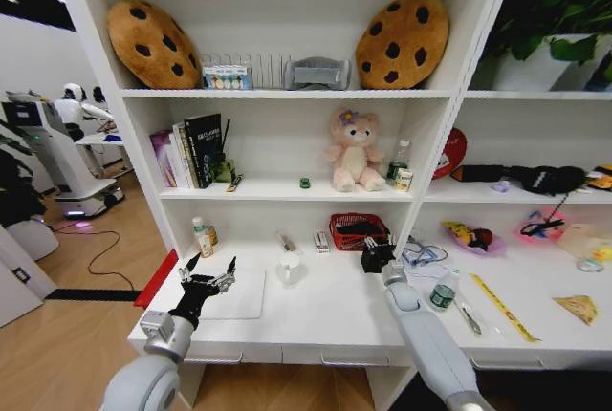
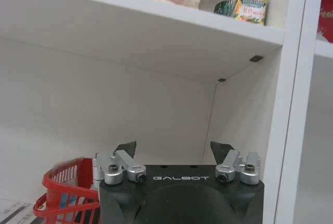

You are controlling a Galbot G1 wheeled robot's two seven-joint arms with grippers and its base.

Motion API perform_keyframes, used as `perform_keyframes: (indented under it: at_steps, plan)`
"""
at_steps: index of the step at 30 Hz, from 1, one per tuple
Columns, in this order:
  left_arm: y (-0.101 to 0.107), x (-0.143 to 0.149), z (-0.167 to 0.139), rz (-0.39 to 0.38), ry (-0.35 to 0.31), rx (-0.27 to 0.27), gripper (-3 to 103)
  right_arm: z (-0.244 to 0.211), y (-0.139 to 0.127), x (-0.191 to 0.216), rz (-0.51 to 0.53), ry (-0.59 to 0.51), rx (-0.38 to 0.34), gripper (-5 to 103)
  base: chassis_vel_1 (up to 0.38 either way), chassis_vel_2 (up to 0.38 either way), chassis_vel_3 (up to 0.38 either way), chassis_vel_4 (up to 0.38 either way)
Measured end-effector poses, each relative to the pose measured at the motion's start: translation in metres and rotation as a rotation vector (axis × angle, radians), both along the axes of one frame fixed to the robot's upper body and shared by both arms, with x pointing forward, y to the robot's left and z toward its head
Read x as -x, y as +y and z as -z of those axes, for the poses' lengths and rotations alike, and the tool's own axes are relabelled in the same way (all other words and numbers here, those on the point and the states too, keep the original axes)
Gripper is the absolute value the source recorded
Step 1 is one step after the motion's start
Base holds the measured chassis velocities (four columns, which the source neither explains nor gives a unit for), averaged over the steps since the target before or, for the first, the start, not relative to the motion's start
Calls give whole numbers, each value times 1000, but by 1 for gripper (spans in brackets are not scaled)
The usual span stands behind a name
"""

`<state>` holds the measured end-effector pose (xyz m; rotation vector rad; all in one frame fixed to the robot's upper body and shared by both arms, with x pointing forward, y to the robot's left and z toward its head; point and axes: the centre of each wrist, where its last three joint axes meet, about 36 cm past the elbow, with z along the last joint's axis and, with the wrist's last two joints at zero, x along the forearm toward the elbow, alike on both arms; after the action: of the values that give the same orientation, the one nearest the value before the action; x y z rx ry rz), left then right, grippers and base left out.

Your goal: Organize the objects on the table.

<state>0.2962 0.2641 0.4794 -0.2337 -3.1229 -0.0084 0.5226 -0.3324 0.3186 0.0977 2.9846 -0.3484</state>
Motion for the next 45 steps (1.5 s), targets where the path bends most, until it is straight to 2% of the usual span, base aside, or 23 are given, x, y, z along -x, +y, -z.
perform_keyframes:
  at_steps: [1,2,4,5,7,10,14,16,17,19,20,21,23,24,26,28,35,37,39,45]
  plan:
    - [0,0,0,0,0,0,100,-8,4,10,7,9,-14,88,0,0,0,0]
    - [0,0,0,0,0,0,100,-17,8,20,17,21,-28,93,0,0,0,0]
    - [0,0,0,0,0,0,100,-23,10,27,29,35,-36,93,0,0,0,0]
    - [0,0,0,0,0,0,100,-32,15,37,47,57,-44,97,0,0,0,0]
    - [0,0,0,0,0,0,100,-43,20,46,56,81,-51,99,0,0,0,0]
    - [0,0,0,0,0,0,100,-86,42,83,97,215,-96,100,0,0,0,0]
    - [0,0,0,0,0,0,100,-104,55,111,164,290,-105,100,0,0,0,0]
    - [0,0,0,0,0,0,100,-109,72,145,296,383,-137,100,0,0,0,0]
    - [0,0,0,0,0,0,100,-109,72,145,296,383,-137,100,0,0,0,0]
    - [0,0,0,0,0,0,100,-102,87,169,374,408,-178,100,0,0,0,0]
    - [0,0,0,0,0,0,100,-102,87,169,374,408,-178,100,0,0,0,0]
    - [0,0,0,0,0,0,100,-89,95,179,435,378,-190,100,0,0,0,0]
    - [0,0,0,0,0,0,100,-80,99,181,467,356,-195,100,0,0,0,0]
    - [0,0,0,0,0,0,100,-60,106,184,518,310,-195,100,0,0,0,0]
    - [0,0,0,-1,0,0,100,-50,107,184,542,281,-189,100,0,0,0,0]
    - [0,0,0,0,0,0,100,-32,104,178,571,210,-176,100,0,0,0,0]
    - [0,0,0,0,0,0,100,-28,102,174,582,185,-176,100,0,0,0,0]
    - [0,0,0,0,0,0,100,-24,99,168,612,141,-181,100,0,0,0,0]
    - [0,0,0,0,0,0,100,-21,96,162,695,96,-204,100,0,0,0,0]
    - [0,0,0,0,0,0,100,-1,83,158,812,49,-235,100,0,0,0,0]
